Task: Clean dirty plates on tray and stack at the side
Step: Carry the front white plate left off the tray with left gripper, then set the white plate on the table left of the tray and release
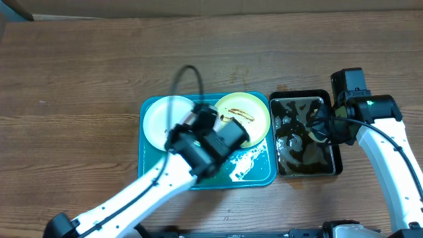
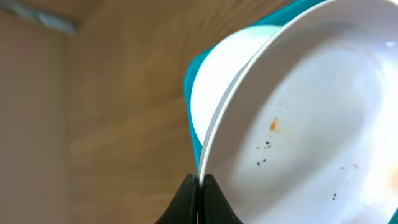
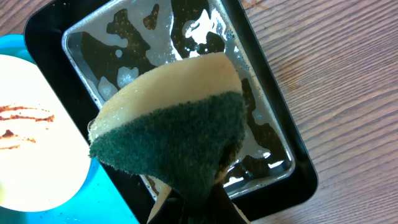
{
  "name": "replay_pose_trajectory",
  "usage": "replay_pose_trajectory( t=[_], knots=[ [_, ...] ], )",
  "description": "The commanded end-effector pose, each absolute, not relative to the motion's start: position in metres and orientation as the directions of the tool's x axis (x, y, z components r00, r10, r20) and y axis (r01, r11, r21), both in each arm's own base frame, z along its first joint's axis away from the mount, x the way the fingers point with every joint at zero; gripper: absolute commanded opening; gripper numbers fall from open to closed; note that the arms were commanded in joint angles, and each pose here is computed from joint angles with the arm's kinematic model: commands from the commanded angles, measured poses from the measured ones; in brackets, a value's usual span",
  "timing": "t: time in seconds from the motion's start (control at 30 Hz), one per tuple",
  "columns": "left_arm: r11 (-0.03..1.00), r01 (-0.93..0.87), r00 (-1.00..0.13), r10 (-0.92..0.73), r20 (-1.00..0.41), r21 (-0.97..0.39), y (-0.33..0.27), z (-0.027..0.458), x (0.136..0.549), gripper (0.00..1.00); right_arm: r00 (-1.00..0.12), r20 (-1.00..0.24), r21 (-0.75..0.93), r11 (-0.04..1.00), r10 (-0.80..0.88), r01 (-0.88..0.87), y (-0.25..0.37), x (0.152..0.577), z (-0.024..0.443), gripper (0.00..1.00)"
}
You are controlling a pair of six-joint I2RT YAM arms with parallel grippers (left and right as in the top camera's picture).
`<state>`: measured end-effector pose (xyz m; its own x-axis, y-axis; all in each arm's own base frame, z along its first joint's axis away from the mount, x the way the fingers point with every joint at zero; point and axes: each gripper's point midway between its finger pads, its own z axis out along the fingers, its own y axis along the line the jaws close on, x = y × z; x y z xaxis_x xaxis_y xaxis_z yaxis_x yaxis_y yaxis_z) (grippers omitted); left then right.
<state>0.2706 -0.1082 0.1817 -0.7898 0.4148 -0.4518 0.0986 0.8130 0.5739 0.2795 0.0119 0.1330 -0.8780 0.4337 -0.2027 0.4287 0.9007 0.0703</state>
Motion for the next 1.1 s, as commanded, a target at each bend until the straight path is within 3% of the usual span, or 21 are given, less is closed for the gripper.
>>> replay_pose_trajectory(
  t=[0.0,0.23,0.57,0.73,1.07],
  knots=[
    [0.932,0.000,-0.840,0.197,-0.506,0.363,-0.094,0.191,0.271,0.04,-0.876,-0.221,0.071,0.903,0.429,0.425,0.010,0.285,0.138,0.04],
    [0.958,-0.259,-0.861,-0.171,-0.478,0.125,-0.024,0.193,0.280,0.04,-0.876,-0.221,0.071,0.903,0.429,0.425,0.010,0.284,0.138,0.04],
    [0.766,-0.643,-0.703,-0.592,-0.394,-0.005,0.097,0.164,0.290,0.04,-0.877,-0.215,0.067,0.903,0.429,0.425,0.010,0.283,0.138,0.04],
    [0.664,-0.744,-0.617,-0.724,-0.308,-0.069,0.136,0.138,0.289,0.04,-0.878,-0.211,0.065,0.903,0.429,0.425,0.010,0.282,0.138,0.04],
    [0.523,-0.852,-0.513,-0.839,-0.184,-0.012,0.186,0.090,0.266,0.04,-0.879,-0.206,0.063,0.903,0.429,0.426,0.010,0.280,0.137,0.04]
  ],
)
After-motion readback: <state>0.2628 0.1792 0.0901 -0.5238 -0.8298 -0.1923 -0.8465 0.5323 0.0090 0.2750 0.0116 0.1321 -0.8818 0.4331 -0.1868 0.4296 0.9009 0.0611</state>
